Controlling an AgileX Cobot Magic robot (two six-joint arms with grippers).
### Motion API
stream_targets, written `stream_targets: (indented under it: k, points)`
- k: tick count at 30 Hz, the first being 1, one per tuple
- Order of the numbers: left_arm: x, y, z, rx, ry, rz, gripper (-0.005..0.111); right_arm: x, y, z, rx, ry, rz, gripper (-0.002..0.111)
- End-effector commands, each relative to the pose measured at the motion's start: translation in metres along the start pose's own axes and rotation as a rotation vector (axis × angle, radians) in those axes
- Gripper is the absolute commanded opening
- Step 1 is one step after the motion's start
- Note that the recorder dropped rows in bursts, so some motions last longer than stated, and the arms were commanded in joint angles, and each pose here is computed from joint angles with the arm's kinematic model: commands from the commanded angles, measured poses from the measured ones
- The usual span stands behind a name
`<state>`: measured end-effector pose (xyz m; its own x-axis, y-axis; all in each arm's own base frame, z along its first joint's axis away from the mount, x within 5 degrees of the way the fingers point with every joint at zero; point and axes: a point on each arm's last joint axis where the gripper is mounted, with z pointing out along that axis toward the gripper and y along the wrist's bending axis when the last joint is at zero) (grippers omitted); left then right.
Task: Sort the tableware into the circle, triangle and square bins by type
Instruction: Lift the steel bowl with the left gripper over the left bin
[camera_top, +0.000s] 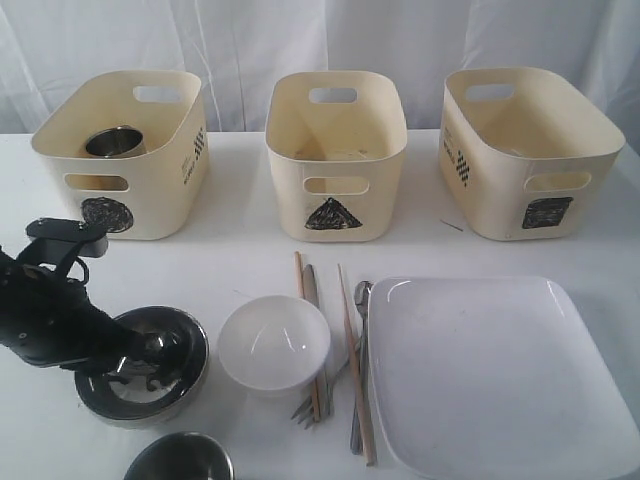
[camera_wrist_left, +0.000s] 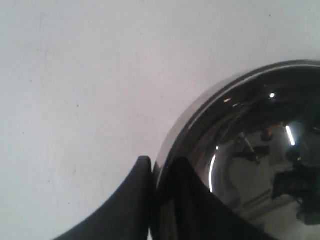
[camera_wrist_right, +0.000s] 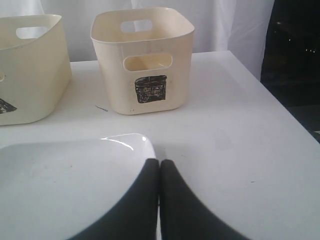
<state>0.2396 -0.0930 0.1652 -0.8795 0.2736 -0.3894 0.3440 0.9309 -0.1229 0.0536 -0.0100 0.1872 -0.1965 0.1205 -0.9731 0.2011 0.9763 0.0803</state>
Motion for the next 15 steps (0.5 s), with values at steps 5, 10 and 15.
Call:
stream_targets:
  k: [5, 10, 15]
  points:
    - [-0.01, -0.003, -0.036, -0.012, -0.16, 0.071, 0.0, 0.0, 0.0, 0.0, -0.007, -0.014, -0.013, 0.0]
    - [-0.034, 0.008, -0.091, -0.081, -0.363, 0.117, 0.0, 0.0, 0.0, 0.0, -0.007, -0.014, -0.013, 0.0]
    - [-0.087, 0.013, -0.141, -0.17, -0.545, 0.194, 0.0, 0.0, 0.0, 0.0, -0.007, -0.014, -0.013, 0.0]
